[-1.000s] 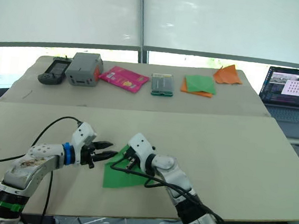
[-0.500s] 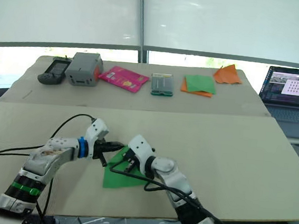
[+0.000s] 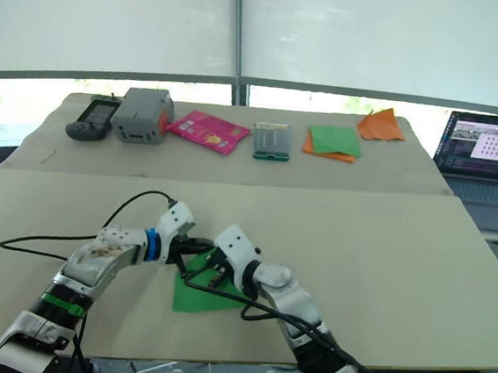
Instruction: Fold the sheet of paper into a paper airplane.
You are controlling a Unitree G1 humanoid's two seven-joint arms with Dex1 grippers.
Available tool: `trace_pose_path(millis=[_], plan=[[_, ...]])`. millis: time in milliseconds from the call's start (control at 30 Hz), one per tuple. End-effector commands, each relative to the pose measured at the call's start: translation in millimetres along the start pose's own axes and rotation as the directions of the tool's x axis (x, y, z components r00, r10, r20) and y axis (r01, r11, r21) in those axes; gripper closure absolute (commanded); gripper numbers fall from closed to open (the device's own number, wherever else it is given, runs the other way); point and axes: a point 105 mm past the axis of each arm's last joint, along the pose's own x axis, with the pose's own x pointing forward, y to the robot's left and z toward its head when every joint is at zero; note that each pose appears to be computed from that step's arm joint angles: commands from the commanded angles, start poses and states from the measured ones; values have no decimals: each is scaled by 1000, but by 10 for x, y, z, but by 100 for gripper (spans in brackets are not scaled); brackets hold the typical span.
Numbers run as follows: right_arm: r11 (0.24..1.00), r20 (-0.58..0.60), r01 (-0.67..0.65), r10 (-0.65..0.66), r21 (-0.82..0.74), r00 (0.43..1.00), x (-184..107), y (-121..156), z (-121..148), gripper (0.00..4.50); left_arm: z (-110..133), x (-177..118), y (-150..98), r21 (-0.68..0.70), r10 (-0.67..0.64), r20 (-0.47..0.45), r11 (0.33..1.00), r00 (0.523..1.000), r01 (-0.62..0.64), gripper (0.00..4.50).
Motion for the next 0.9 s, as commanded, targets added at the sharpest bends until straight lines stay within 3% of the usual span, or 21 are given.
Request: trace_pose_path(millis=[33, 200, 900], plan=[[1000, 0, 3, -3, 6, 1000, -17, 14, 4, 450, -242, 15, -32, -28, -4, -85, 1000, 996, 2, 448], [1000, -2, 7, -7, 7, 1000, -17, 12, 3, 450, -365, -24, -30, -21, 8, -141, 1000, 990, -11, 448], [1000, -19, 7, -7, 11, 1000, 5, -4, -16, 450, -693, -444, -251, -60, 14, -222, 998, 975, -28, 448]])
